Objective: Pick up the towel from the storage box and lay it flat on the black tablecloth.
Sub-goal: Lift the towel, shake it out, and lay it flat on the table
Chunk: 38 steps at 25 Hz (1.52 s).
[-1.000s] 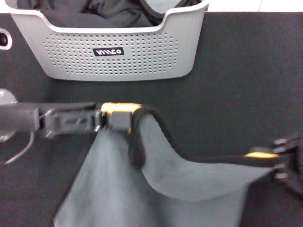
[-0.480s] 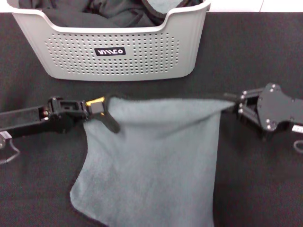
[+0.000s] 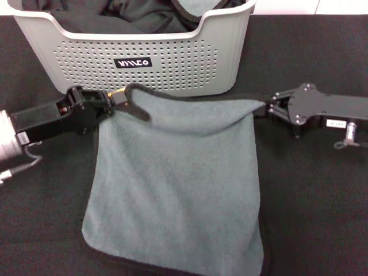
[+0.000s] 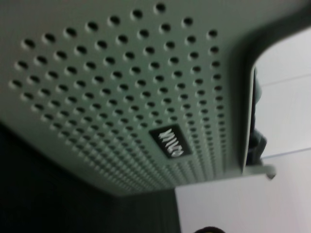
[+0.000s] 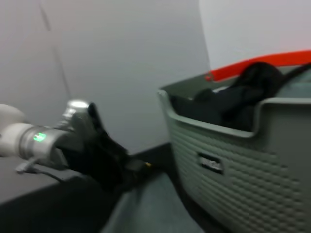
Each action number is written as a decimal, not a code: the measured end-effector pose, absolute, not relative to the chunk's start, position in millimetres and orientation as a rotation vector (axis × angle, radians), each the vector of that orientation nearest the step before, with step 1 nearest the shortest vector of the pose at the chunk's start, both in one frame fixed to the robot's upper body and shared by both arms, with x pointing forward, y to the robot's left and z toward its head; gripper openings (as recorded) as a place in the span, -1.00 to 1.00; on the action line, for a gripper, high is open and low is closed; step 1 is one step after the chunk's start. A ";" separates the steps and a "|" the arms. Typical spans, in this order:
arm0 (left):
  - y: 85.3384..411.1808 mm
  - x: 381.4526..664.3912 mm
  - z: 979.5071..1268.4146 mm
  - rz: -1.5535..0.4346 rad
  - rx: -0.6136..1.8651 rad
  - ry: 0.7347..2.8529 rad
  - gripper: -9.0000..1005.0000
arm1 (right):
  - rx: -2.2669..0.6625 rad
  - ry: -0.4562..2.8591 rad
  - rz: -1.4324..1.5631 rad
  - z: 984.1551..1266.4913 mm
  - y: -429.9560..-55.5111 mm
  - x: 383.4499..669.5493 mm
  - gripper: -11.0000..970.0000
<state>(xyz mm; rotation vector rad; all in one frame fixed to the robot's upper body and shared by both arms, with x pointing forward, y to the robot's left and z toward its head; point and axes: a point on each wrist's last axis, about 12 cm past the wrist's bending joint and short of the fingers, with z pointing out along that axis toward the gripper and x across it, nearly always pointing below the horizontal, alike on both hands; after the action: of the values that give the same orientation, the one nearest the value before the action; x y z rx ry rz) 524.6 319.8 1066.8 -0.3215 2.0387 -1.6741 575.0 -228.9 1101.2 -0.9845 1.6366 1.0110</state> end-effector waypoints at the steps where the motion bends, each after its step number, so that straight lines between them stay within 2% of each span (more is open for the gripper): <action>1: 318.4 526.3 1067.3 -1.676 -0.333 2.022 -0.94 | -0.985 1.637 1.011 1101.2 -228.9 575.0 -0.85; 12: 307.7 531.2 1053.1 -1.603 -0.435 2.015 -0.94 | -0.995 1.751 0.825 1111.3 -222.0 614.4 -0.84; 18: 303.3 534.9 1050.0 -1.570 -0.450 2.018 -0.94 | -1.033 1.815 0.794 1105.0 -210.7 620.4 -0.84; 31: 304.2 531.4 1043.2 -1.543 -0.519 1.990 -0.89 | -0.986 1.855 0.799 1105.9 -210.9 624.6 -0.84; 36: 304.1 526.7 1043.5 -1.546 -0.512 1.914 -0.70 | -0.943 1.893 0.771 1101.7 -214.0 626.5 -0.84; 38: 303.6 524.7 1043.8 -1.555 -0.511 1.891 -0.55 | -0.935 1.905 0.761 1099.5 -214.6 626.0 -0.84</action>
<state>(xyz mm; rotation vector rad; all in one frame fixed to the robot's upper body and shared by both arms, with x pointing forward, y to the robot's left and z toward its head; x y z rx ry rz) 524.7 303.6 1043.8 -0.5113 1.8905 -1.5549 626.0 -214.6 1099.5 -0.9352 1.9049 0.7613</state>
